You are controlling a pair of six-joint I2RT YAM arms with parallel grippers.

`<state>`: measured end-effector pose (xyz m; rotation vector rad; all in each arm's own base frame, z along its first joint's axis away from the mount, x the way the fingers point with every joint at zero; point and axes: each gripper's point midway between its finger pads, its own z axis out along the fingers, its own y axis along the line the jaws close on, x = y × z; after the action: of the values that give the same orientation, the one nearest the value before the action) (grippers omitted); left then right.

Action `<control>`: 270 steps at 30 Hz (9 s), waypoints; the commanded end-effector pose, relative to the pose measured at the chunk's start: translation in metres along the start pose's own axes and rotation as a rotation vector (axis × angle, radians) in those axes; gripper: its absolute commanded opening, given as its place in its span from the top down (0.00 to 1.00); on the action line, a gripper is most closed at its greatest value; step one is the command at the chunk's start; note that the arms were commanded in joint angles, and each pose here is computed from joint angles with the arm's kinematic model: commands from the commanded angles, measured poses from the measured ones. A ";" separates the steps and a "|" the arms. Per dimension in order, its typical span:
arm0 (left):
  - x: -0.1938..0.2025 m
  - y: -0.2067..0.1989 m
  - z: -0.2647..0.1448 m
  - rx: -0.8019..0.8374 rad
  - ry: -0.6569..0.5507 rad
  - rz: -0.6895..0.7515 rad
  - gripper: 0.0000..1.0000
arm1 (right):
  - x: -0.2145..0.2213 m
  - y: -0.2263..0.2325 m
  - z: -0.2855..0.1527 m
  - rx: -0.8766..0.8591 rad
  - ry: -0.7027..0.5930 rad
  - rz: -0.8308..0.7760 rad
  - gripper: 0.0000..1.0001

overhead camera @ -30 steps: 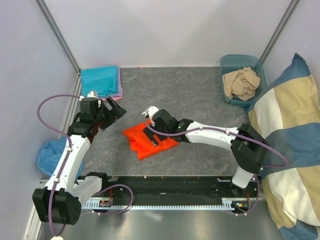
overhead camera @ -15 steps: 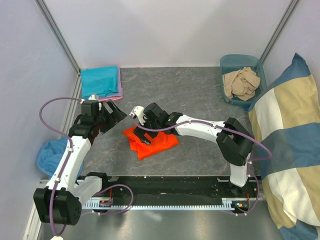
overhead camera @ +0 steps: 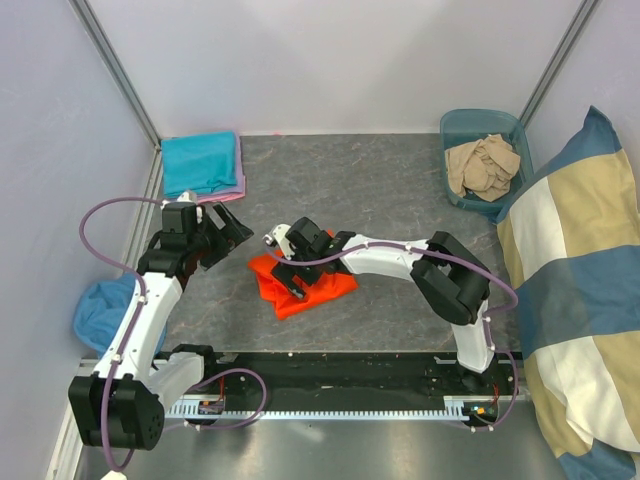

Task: Fold and stack the t-shirts
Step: Smooth out wrinkles on the folded tshirt

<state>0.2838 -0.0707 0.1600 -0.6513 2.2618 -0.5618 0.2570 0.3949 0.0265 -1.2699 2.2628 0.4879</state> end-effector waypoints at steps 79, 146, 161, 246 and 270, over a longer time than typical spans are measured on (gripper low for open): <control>0.123 -0.010 0.111 0.113 0.351 0.097 0.00 | 0.075 -0.112 -0.095 0.395 -0.138 0.830 0.02; 0.173 -0.017 0.100 0.055 0.431 0.280 0.00 | 0.061 -0.135 -0.168 0.549 -0.218 0.753 0.02; 0.155 -0.021 0.094 0.042 0.363 0.311 0.00 | 0.057 -0.142 -0.153 0.526 -0.217 0.747 0.02; 0.088 -0.113 0.041 0.290 0.165 0.278 0.01 | 0.028 -0.132 -0.176 0.359 -0.321 0.812 0.02; 0.053 -0.119 0.194 0.317 0.189 0.198 0.02 | 0.041 -0.093 -0.096 0.148 -0.304 0.914 0.02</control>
<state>0.4178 -0.2245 0.0652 -0.2500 2.3681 -0.8172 0.2791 0.2492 0.0617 0.0011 2.4927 0.6557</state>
